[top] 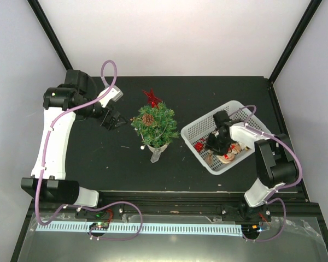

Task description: Decorate the small christmas tree

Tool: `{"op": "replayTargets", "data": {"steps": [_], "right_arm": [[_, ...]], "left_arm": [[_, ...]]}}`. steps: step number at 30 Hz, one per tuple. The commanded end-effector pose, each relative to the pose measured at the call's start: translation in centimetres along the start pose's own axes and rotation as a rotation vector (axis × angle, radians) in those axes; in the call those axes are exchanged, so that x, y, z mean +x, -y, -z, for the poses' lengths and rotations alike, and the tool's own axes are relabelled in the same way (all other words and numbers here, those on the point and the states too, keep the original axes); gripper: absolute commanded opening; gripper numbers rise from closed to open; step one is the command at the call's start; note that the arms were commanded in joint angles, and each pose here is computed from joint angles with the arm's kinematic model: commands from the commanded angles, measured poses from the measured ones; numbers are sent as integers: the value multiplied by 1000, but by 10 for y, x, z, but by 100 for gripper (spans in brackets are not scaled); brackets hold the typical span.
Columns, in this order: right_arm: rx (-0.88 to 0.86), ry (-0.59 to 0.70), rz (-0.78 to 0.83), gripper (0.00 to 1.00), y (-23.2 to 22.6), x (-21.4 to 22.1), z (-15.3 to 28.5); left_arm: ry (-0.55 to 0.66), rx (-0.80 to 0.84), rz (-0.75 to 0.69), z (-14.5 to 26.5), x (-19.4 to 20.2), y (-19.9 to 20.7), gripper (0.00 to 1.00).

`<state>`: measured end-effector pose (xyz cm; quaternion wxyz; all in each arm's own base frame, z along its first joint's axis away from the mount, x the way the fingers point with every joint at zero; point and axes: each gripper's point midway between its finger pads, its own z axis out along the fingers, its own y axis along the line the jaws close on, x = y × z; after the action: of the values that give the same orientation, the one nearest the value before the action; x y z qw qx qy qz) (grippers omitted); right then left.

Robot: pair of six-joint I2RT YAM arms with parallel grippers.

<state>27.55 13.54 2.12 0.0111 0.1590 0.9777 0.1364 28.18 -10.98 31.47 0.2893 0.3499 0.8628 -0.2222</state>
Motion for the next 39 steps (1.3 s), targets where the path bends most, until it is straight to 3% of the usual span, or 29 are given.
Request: {"op": "replayTargets", "data": {"steps": [1,11,24,39], "right_arm": [[149,55,-95,48,51,-19,-2],[265,152,-158,49,80,-51,25],[84,203,-105,50,31,-50,73],[60,171,-93,45,7,-92,43]], "left_arm": [[13,-23,-8,7,-9,-4,99],[11,32,11,-2,-7,0,99],[-36,52,27,-7,9,4,99],[-23,20,32,-1,4,2,99]]}}
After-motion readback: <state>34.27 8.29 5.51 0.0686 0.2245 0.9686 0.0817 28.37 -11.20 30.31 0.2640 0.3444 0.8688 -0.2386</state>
